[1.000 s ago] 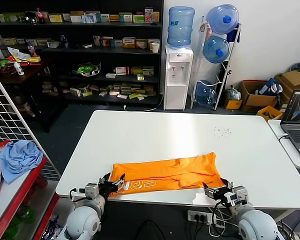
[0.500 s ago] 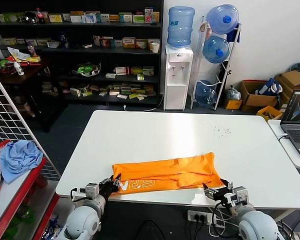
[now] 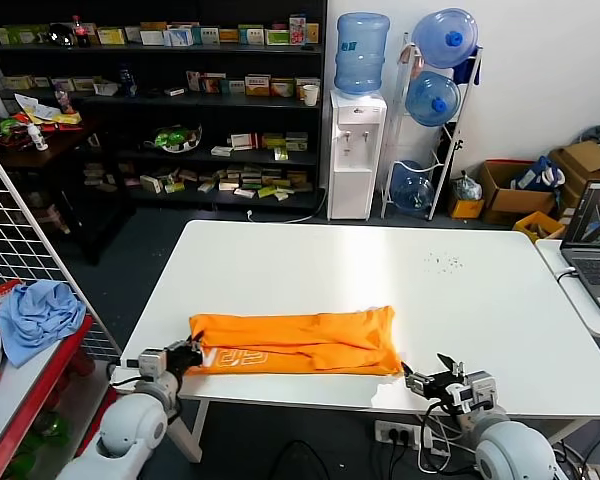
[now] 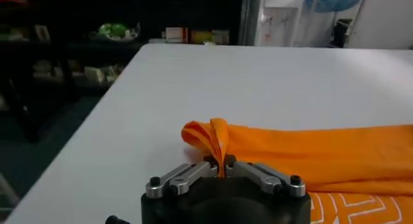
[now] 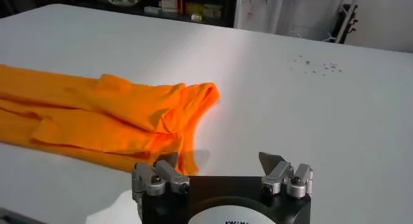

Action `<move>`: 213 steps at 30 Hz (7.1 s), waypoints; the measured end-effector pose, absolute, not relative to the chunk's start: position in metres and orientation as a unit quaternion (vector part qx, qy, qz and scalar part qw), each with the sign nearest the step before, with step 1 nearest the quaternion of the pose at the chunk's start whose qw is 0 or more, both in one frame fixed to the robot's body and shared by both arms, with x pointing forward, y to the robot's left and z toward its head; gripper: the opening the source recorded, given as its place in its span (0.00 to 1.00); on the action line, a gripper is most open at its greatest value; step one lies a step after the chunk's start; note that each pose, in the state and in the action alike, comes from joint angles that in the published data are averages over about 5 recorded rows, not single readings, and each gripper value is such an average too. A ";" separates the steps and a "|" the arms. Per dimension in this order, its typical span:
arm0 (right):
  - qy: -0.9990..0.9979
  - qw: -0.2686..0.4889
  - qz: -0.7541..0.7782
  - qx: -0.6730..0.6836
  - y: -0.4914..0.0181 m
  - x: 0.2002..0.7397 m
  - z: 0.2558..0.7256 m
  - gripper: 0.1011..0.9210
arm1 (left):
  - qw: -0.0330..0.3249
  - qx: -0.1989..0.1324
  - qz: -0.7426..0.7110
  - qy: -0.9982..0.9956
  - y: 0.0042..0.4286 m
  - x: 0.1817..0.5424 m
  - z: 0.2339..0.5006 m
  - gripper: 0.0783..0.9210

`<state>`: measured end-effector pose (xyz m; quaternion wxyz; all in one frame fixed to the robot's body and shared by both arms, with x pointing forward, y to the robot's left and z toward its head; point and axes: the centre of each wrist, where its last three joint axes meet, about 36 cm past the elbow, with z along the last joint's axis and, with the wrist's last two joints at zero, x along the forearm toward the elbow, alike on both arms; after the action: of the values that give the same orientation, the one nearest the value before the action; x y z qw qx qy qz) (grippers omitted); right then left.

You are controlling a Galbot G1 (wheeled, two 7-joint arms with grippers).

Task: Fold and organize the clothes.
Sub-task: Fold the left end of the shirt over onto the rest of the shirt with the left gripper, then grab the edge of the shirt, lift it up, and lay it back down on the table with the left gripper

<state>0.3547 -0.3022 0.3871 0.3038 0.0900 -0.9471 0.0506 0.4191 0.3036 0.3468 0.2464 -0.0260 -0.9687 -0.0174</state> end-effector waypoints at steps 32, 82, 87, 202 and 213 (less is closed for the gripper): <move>-0.979 0.123 0.162 -0.023 -0.299 0.356 0.352 0.88 | 0.236 -0.099 0.041 -0.966 0.213 0.421 0.404 0.05; -0.977 0.132 0.170 -0.008 -0.287 0.348 0.339 0.88 | 0.228 -0.118 0.140 -0.956 0.164 0.421 0.363 0.88; -0.976 0.135 0.170 -0.005 -0.289 0.347 0.339 0.88 | 0.254 -0.118 0.120 -0.952 0.191 0.424 0.360 0.88; -0.982 0.108 0.151 0.048 -0.243 0.352 0.349 0.88 | 0.190 0.050 -0.322 -0.926 0.446 0.460 0.436 0.05; -0.980 0.115 0.160 0.037 -0.251 0.345 0.344 0.88 | 0.188 -0.005 -0.226 -0.956 0.349 0.441 0.418 0.05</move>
<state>0.3454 -0.2508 0.3440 0.1152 0.0368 -0.9796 0.1604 0.4406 0.3488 0.4184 0.1884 -0.0045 -0.9557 -0.2263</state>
